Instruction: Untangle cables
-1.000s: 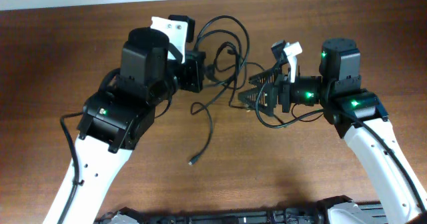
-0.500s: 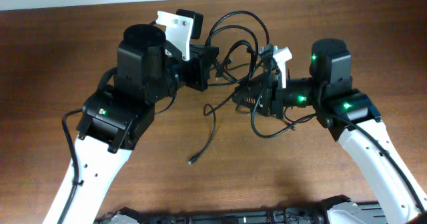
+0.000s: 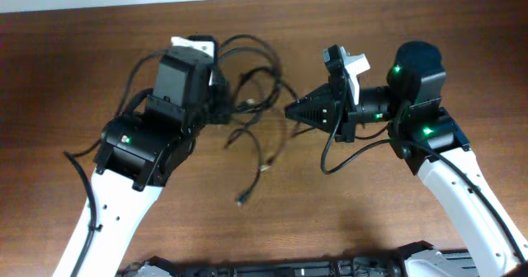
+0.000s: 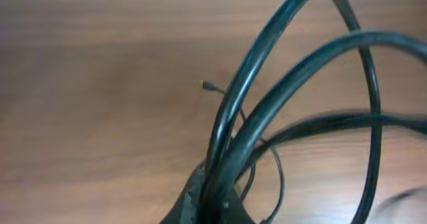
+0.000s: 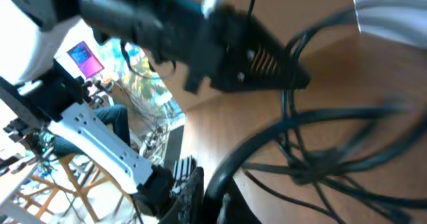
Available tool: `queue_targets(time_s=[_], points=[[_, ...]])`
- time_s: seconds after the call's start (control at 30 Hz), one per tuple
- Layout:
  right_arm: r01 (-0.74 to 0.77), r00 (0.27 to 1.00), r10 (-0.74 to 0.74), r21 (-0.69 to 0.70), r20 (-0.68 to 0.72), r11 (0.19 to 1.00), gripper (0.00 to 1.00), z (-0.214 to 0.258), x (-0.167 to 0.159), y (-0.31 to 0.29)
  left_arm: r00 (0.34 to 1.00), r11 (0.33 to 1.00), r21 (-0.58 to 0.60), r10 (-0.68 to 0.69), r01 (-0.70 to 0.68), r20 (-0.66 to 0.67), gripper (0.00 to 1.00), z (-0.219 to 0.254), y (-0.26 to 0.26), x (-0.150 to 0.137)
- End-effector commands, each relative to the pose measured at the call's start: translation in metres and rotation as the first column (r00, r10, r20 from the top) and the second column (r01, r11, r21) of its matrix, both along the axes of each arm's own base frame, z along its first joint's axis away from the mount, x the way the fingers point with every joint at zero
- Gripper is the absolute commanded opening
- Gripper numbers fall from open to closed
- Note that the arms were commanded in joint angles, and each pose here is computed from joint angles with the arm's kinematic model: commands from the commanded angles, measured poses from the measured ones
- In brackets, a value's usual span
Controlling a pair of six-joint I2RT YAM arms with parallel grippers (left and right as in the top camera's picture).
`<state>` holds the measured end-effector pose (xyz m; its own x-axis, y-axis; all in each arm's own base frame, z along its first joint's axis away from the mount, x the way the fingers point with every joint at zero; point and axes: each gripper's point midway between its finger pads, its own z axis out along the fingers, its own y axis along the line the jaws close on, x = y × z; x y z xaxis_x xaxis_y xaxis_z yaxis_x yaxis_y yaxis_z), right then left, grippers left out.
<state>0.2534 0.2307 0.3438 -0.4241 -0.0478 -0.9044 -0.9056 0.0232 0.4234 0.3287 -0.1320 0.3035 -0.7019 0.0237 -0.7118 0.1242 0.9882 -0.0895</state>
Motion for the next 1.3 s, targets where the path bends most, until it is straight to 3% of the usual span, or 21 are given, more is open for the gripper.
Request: queue_targets(time_s=[0.0,0.2,0.27,0.5,0.73,0.97,1.17,1.23,1.27], points=[[-0.035,0.998,0.033,0.026,0.052,0.999,0.04,0.016,-0.007,0.001,0.972,0.957,0.175,0.221,-0.232,0.078,0.0,0.01,0.056,-0.002],[0.058,0.998,-0.058,0.04,-0.022,0.997,0.04,0.023,0.013,-0.022,0.929,0.874,0.317,0.355,-0.368,0.103,0.0,0.009,0.099,-0.012],[0.116,0.992,-0.114,0.043,-0.044,0.992,0.04,0.024,0.025,-0.051,0.874,0.827,0.292,0.479,-0.48,0.077,0.0,0.004,0.129,-0.017],[0.194,0.98,-0.191,0.046,-0.056,0.98,0.04,0.024,0.038,-0.083,0.817,0.778,0.268,0.573,-0.569,0.071,0.0,0.002,0.154,-0.02],[0.251,0.967,-0.248,0.046,-0.056,0.967,0.04,0.025,0.046,-0.101,0.81,0.773,0.258,0.583,-0.579,0.07,0.0,0.002,0.156,-0.02],[0.419,0.903,-0.412,0.039,-0.123,0.907,0.04,0.018,0.063,-0.156,0.696,0.679,0.19,0.717,-0.71,0.039,0.0,-0.003,0.185,-0.029],[0.486,0.864,-0.474,0.033,-0.169,0.873,0.04,0.014,0.067,-0.179,0.704,0.696,0.149,0.71,-0.702,0.003,0.0,-0.007,0.182,-0.026],[0.485,0.864,-0.473,0.033,-0.171,0.874,0.35,0.014,0.067,-0.179,0.717,0.713,0.123,0.697,-0.691,-0.012,0.0,-0.008,0.177,-0.023],[0.485,0.864,-0.473,0.033,-0.172,0.874,0.62,0.014,0.067,-0.179,0.729,0.727,0.099,0.684,-0.68,-0.023,0.0,-0.009,0.172,-0.02]])
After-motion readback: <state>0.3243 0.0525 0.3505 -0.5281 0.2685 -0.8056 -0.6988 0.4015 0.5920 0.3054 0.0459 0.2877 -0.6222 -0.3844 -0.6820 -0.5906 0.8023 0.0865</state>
